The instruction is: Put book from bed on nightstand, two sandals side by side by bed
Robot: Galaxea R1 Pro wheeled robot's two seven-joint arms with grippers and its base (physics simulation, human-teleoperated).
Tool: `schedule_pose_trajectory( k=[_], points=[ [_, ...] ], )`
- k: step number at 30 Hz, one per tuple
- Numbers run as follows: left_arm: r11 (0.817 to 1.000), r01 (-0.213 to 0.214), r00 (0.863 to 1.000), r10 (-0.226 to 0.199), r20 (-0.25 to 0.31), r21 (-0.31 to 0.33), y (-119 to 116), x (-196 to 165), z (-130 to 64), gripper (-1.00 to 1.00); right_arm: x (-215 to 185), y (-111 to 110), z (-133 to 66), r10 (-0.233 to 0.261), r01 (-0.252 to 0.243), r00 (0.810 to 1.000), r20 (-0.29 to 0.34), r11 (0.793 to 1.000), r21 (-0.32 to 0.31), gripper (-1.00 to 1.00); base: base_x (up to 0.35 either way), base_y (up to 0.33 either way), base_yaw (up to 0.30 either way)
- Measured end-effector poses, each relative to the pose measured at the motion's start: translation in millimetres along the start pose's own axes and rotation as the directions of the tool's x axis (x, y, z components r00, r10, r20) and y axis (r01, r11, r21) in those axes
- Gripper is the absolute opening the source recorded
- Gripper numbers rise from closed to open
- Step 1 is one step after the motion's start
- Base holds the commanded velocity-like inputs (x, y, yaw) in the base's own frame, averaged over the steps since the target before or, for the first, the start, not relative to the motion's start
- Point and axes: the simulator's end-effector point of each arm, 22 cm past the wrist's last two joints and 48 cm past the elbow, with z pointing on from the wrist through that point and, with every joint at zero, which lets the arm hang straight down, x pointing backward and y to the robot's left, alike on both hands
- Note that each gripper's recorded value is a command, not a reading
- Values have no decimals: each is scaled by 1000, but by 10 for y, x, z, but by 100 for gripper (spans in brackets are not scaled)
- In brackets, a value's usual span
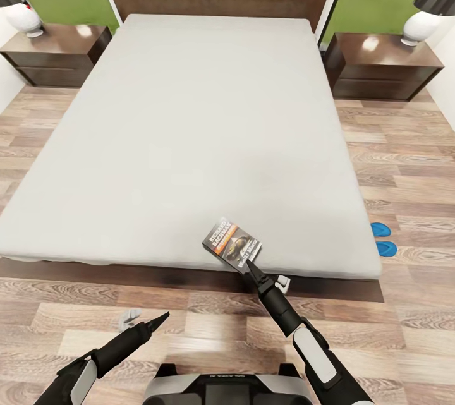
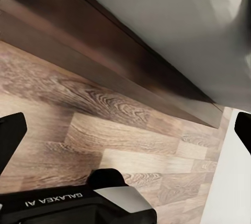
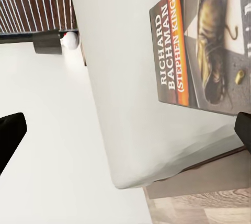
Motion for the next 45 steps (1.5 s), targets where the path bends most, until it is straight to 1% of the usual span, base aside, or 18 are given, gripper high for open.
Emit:
schedule_pose_trajectory(
  k=[8,20,24,33,39,45],
  points=[
    [1000,0,1000,0,0,0,79,8,82,100,-4,-105,43,0,0,1000,0,1000,-1,100,0,0,0],
    [1000,0,1000,0,0,0,79,8,82,100,-3,-105,43,0,0,1000,0,1000,-1,100,0,0,0],
    [1000,0,1000,0,0,1,120,11,124,100,-6,-159,64,0,0,1000,0,1000,-1,100,0,0,0],
    [1000,0,1000,0,0,2,117,10,124,100,-6,-159,64,0,0,1000,0,1000,-1,100,-2,0,0],
    [1000,1,1000,-1,0,2,119,10,126,100,-6,-162,66,1,-1,1000,0,1000,0,100,-190,0,0],
    [1000,0,1000,0,0,2,117,11,125,100,-6,-159,64,0,0,1000,0,1000,-1,100,-42,0,0]
  ],
)
